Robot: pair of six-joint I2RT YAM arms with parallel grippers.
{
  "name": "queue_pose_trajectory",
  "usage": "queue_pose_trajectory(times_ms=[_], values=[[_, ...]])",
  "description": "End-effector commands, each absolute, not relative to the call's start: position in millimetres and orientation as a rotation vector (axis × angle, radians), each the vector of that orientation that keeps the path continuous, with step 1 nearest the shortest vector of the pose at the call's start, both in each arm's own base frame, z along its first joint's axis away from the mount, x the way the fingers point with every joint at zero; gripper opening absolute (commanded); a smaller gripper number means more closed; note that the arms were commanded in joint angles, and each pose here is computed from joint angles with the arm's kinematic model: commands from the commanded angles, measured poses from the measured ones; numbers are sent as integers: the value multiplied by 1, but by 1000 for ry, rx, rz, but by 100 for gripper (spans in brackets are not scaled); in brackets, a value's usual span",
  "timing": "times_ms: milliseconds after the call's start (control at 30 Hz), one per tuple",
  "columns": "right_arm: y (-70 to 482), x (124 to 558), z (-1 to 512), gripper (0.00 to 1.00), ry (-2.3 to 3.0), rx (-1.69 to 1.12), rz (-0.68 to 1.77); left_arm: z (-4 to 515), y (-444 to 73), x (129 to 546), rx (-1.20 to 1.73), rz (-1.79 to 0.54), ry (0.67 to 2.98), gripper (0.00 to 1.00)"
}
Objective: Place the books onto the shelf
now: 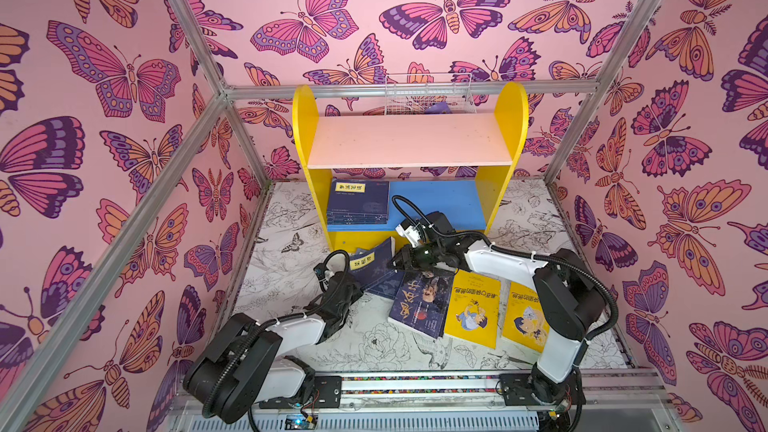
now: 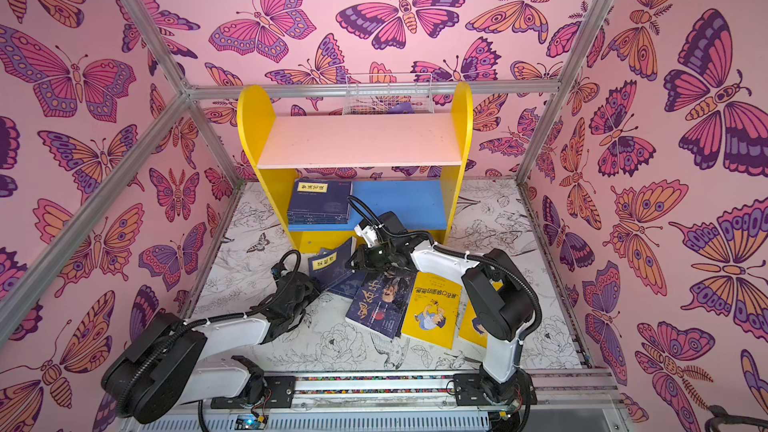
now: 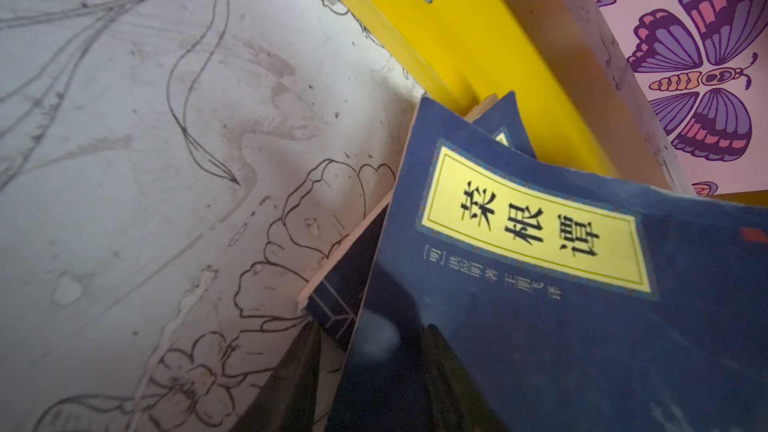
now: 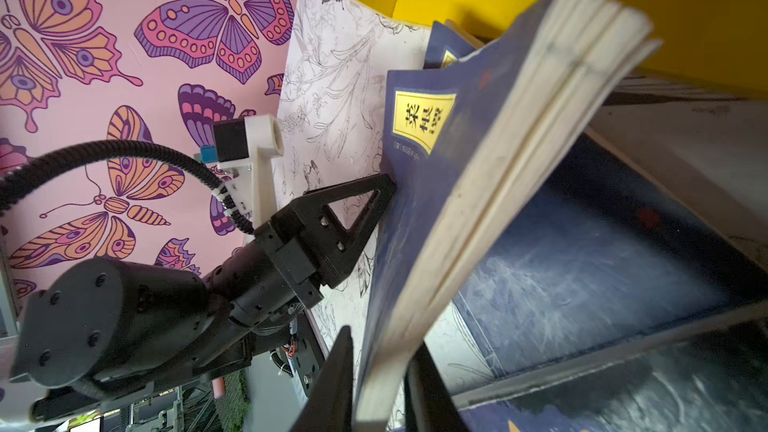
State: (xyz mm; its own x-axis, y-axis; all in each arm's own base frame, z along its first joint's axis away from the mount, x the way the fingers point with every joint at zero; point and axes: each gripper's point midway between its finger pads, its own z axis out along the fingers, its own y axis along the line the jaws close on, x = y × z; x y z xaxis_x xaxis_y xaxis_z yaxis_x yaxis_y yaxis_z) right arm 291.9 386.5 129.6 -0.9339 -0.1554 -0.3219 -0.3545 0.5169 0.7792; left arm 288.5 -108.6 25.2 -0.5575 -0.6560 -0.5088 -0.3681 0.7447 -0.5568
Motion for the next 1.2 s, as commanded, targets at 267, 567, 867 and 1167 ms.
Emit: queue_pose_trajectory(times_ms=[267,567,867,1167], values=[[363,271,135,0,2584,-546,1305,26,-109,255,-770,-566,2285,50],[323,230,205,0,2432,-665,1386,85,-53,233,-925,-417,2096,55],[326,290,318,0,2022,-407,1559,80,-47,221,-977,-399,2122,55],[368,373,353,0,1781,-255,1686,75,-54,220,-936,-407,2175,56]])
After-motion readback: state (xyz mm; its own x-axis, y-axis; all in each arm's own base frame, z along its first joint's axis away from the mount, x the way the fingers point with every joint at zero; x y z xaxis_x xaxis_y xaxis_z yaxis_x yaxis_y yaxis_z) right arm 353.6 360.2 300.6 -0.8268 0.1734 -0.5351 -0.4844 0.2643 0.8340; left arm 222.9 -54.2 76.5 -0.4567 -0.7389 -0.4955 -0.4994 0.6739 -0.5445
